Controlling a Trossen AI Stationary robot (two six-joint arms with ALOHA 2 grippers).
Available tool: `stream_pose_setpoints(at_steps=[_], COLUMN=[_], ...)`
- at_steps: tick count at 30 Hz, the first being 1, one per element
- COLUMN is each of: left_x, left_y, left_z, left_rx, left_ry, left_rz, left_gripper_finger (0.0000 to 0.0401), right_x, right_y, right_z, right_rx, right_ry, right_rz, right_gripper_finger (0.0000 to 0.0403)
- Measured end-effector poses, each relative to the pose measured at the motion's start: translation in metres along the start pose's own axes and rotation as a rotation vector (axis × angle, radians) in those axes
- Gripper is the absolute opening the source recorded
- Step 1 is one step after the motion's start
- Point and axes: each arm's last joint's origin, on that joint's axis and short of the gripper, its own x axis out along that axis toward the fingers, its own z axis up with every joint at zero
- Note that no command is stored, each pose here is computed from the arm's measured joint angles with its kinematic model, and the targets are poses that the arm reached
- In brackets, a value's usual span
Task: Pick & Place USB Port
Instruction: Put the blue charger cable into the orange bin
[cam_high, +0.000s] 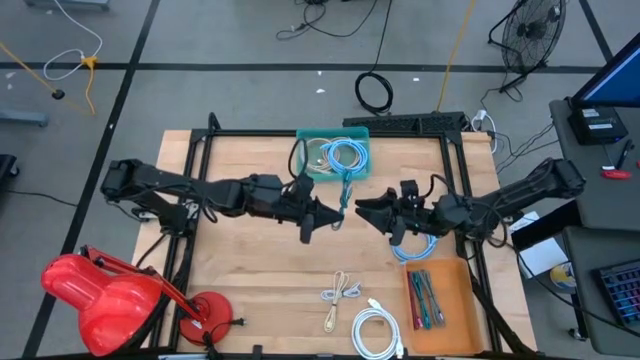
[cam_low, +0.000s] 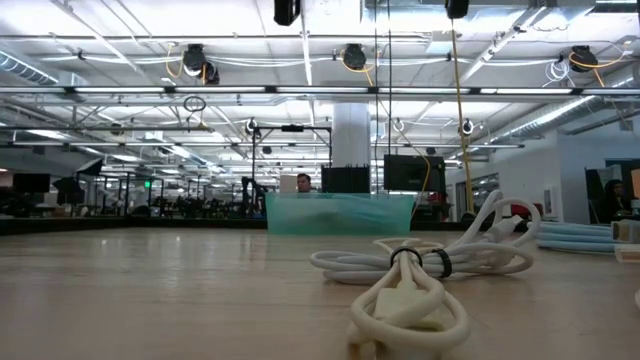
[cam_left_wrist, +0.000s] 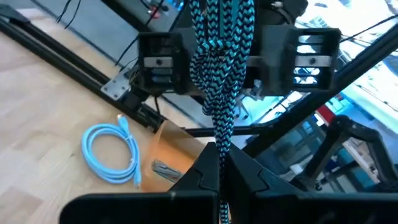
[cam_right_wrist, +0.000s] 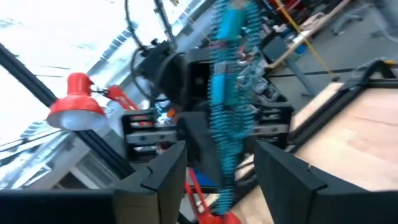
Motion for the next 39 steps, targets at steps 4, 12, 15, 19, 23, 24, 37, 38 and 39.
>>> stream_pose_setpoints(at_steps=[4,12,15,19,23,24,37,38,39], left_x=[0.0,0.0,0.003,0.014,0.022,0.022,0.025,0.024,0.024], left_y=[0.002,0.004,0.006,0.013,0.02,0.021,0.023,0.022,0.022], left_z=[0.002,0.003,0.003,0.002,-0.001,-0.001,0.001,0.002,0.002], left_rx=[-0.003,-0.017,-0.022,-0.055,-0.081,-0.087,-0.097,-0.099,-0.099], left_ry=[-0.008,-0.005,-0.009,-0.015,-0.012,-0.003,-0.034,-0.038,-0.042], left_rz=[0.011,0.005,-0.002,-0.044,-0.058,-0.059,-0.072,-0.078,-0.088], left_gripper_finger=[0.0004,0.0003,0.0003,0.0003,0.0003,0.0003,0.0003,0.0003,0.0003], right_x=[0.005,0.01,0.011,0.011,0.011,0.011,0.011,0.011,0.011], right_y=[-0.002,-0.006,-0.008,-0.009,-0.009,-0.01,-0.012,-0.012,-0.012], right_z=[-0.001,0.001,0.003,0.003,0.003,0.003,-0.001,-0.001,-0.001], right_rx=[0.011,0.017,0.016,0.014,0.01,0.01,0.018,0.018,0.019], right_ry=[-0.015,-0.038,-0.047,-0.049,-0.046,-0.044,0.007,0.008,0.007], right_rz=[0.01,0.003,-0.004,-0.007,-0.014,-0.015,-0.023,-0.021,-0.02], right_gripper_finger=[0.0204,0.0219,0.0216,0.0216,0.0216,0.0215,0.0149,0.0133,0.0117])
